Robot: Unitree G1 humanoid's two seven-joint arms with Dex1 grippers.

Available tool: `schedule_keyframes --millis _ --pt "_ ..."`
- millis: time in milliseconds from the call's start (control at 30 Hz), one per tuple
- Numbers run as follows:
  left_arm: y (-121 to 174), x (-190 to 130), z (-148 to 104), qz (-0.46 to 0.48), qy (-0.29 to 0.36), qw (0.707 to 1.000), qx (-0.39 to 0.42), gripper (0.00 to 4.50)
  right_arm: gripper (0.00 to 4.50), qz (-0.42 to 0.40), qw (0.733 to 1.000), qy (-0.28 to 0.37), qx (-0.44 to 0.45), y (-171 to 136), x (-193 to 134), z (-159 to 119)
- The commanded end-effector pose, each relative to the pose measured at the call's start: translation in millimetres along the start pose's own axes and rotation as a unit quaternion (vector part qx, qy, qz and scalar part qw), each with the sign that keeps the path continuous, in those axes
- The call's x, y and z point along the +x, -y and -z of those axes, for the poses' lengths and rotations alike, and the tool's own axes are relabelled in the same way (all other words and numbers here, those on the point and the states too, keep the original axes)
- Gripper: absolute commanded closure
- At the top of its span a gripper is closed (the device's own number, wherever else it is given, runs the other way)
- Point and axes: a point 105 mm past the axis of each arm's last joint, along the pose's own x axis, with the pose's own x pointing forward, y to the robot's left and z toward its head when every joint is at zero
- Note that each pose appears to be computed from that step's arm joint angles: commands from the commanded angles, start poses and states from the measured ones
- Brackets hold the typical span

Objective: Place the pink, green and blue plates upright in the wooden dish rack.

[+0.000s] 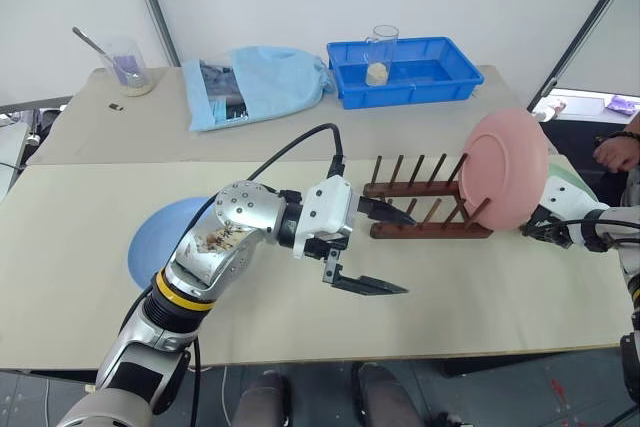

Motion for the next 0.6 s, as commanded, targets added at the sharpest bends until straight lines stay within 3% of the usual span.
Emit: schedule_keyframes --millis 33,167,300,433,500,600 --pt "-2 0 -10 -0.005 0.005 1.000 0.025 0.00 3.27 0.012 1.000 0.004 0.008 6 -4 3" --pt "-4 -2 -11 -0.009 0.007 1.000 0.021 0.00 4.48 0.015 0.999 0.016 0.025 6 -6 3" --pt "-6 -10 -12 -0.020 0.009 1.000 0.010 0.00 4.48 0.036 0.999 0.020 0.024 15 -21 7" --pt "-9 -24 -14 -0.041 0.012 0.999 -0.008 0.00 4.48 0.117 0.993 0.028 0.012 48 -59 5" --pt "-9 -31 -15 -0.053 0.013 0.998 -0.016 0.00 4.48 0.175 0.983 0.050 -0.005 68 -84 -10" --pt "-13 -42 -17 -0.083 0.016 0.996 -0.027 0.00 4.48 0.241 0.959 0.151 -0.019 88 -121 -64"
